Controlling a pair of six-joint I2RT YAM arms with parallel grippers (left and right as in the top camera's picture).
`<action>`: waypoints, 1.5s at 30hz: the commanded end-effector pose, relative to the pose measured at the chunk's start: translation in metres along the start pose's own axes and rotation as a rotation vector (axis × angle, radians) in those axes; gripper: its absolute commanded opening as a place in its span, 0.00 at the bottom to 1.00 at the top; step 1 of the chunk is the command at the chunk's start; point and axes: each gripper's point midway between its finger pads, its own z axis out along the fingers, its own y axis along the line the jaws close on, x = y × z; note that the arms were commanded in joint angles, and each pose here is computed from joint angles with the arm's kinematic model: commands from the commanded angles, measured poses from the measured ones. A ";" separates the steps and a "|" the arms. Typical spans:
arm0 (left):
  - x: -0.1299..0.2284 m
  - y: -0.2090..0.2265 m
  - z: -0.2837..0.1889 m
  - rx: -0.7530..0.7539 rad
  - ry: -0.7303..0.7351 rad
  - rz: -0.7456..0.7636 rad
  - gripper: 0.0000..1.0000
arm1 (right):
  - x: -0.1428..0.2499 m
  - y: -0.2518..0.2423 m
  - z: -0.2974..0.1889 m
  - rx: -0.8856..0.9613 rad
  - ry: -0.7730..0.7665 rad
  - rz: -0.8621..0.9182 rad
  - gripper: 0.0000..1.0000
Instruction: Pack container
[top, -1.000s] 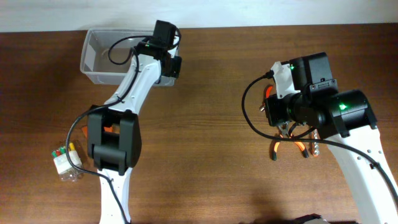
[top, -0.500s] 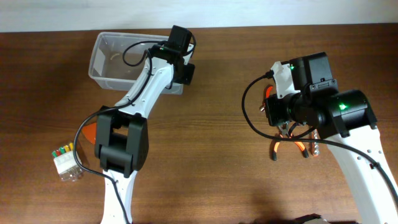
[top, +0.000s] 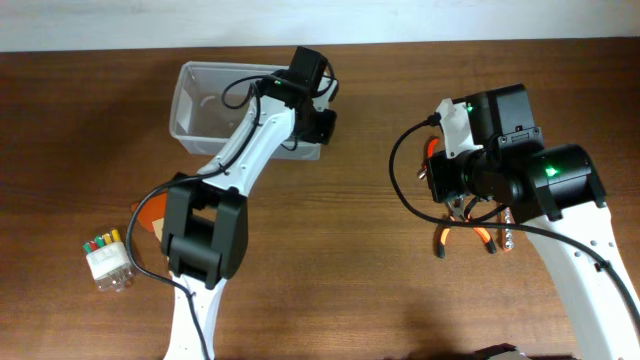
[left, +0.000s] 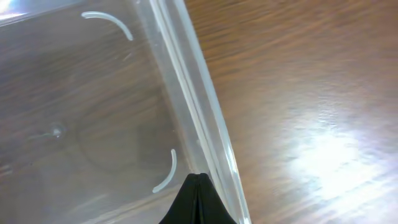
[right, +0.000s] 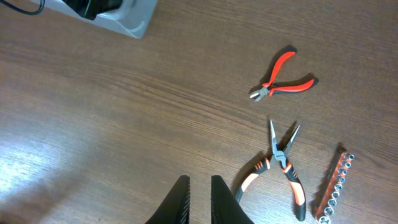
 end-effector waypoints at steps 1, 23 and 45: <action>-0.013 -0.031 -0.010 0.103 -0.033 0.022 0.02 | -0.007 -0.003 -0.007 0.029 -0.029 -0.004 0.12; -0.083 0.150 -0.193 -0.445 -0.351 -0.275 0.51 | -0.020 -0.002 -0.004 0.029 -0.071 -0.029 0.10; 0.047 0.234 -0.373 -0.651 -0.315 -0.603 0.54 | -0.169 0.079 0.066 -0.097 -0.150 -0.280 0.09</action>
